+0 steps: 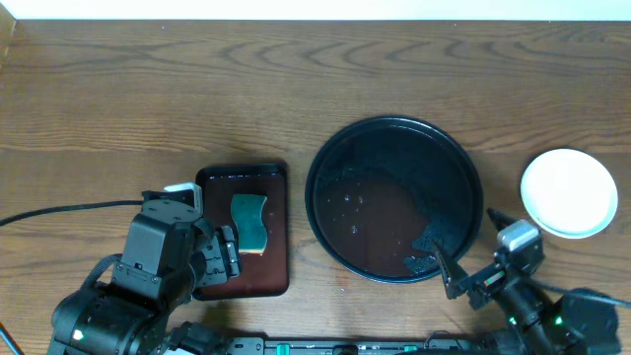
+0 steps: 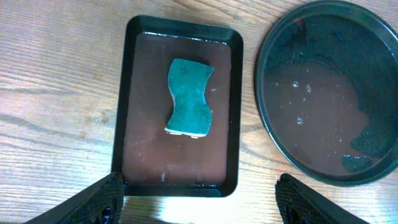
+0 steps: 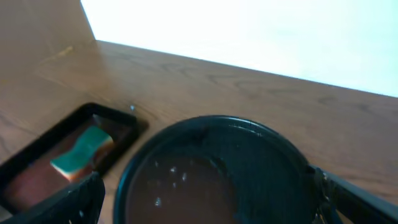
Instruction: Clean dirty plates on tray and stack at the side
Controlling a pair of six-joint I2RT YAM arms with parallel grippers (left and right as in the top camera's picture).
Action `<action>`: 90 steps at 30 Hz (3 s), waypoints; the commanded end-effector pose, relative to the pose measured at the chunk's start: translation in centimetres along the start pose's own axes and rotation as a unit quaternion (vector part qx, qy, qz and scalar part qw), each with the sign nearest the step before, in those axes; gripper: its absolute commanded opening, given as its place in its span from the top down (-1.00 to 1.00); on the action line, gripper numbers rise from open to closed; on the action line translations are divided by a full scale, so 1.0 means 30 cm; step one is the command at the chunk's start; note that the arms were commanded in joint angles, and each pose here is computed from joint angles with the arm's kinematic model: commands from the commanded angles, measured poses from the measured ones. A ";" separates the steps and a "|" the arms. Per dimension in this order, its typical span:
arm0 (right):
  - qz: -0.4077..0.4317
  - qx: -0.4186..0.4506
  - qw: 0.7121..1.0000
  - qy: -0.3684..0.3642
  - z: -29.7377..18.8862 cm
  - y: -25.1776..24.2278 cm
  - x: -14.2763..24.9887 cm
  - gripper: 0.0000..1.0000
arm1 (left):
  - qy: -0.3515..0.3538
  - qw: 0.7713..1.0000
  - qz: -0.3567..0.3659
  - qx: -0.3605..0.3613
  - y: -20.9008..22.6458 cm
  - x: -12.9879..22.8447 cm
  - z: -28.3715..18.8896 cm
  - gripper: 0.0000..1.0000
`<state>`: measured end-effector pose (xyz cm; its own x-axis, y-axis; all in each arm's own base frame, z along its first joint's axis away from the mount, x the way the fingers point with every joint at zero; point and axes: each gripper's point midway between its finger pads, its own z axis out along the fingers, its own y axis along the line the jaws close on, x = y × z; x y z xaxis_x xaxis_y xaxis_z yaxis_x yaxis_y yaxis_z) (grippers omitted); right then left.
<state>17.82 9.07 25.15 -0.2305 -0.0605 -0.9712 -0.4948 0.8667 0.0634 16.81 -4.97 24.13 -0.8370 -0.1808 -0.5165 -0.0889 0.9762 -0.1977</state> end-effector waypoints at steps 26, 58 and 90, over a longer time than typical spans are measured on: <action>-0.046 0.051 0.992 -0.106 0.195 -0.126 0.226 -0.98 | -0.002 1.000 0.001 0.001 0.000 -0.003 -0.006 -0.57; -0.041 0.050 0.994 -0.092 0.200 -0.128 0.249 -0.99 | -0.055 0.996 -0.008 -0.062 0.126 -0.001 -0.011 -0.58; -0.041 0.050 0.994 -0.092 0.200 -0.128 0.249 -0.99 | -0.497 0.860 -0.097 0.061 0.216 -0.181 0.182 -0.58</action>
<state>22.94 8.57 16.31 -0.0341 -0.0421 -0.9985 -0.4301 0.9025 -0.0233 23.46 1.88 21.56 0.0580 -0.4192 -0.9060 -0.0844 0.9023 -0.4228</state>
